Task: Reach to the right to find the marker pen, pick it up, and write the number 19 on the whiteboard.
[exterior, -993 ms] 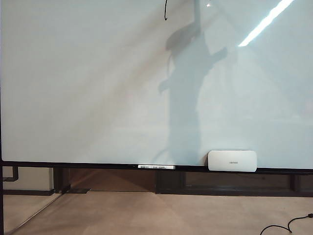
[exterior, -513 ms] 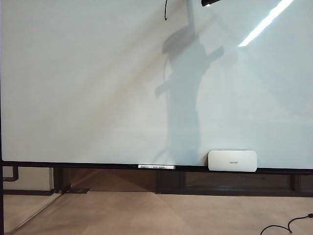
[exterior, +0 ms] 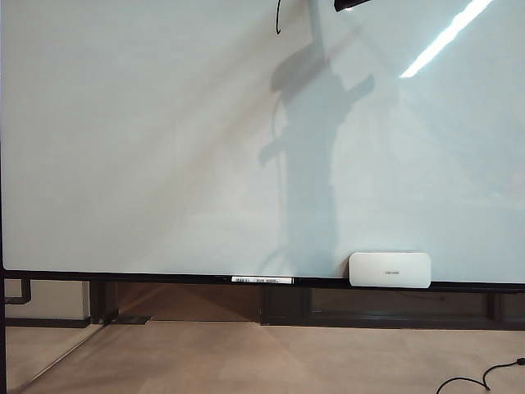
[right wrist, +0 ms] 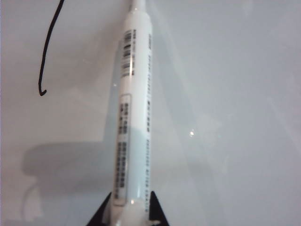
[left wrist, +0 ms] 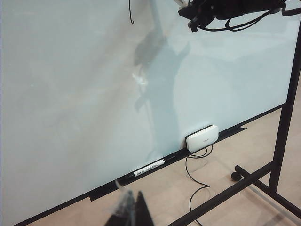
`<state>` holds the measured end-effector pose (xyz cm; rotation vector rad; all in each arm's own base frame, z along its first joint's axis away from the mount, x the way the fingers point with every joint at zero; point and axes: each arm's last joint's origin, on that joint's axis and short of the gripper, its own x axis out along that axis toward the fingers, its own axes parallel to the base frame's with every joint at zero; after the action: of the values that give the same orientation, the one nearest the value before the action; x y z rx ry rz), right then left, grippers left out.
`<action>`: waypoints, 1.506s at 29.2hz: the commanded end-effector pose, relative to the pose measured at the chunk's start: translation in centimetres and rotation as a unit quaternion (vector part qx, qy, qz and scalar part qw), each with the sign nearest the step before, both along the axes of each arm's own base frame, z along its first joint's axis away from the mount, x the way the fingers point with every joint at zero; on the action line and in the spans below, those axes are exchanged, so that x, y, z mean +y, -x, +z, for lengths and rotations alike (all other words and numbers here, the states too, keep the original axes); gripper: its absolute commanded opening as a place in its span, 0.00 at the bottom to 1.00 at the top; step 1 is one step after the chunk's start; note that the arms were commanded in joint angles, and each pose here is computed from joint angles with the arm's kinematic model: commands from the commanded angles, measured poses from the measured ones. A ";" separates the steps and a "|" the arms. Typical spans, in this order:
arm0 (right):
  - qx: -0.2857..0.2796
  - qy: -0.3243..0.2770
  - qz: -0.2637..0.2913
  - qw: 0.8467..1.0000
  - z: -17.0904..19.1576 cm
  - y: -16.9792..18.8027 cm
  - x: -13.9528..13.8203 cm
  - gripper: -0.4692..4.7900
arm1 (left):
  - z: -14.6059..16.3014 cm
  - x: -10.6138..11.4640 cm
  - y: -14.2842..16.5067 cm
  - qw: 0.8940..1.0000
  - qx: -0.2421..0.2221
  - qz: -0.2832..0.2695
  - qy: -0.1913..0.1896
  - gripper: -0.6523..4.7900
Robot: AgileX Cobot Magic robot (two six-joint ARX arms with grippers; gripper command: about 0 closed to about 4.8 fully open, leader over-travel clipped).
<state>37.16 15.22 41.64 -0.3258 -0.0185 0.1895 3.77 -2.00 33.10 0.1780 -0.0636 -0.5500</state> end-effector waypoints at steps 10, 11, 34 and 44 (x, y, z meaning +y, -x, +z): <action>0.060 0.027 -0.020 0.998 -1.1 0.2 -0.1 0.08 | 0.2 0.0 0.1 1.000 -0.008 0.000 0.003 0.11; 0.064 0.028 -0.020 0.997 -1.1 0.2 -0.2 0.08 | 0.2 0.0 0.1 1.000 -0.008 0.000 0.003 0.11; 0.070 0.041 -0.124 0.989 -1.3 0.1 -1.0 0.08 | 0.3 0.0 0.1 1.000 -0.012 0.000 0.004 0.11; 0.066 0.030 -0.108 0.991 -0.3 0.8 -1.9 0.08 | 0.3 0.0 0.1 1.000 -0.012 0.000 0.003 0.11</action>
<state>37.00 13.72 40.04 -0.4082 0.2007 0.0016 3.77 -2.00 33.17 0.1778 -0.0706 -0.5493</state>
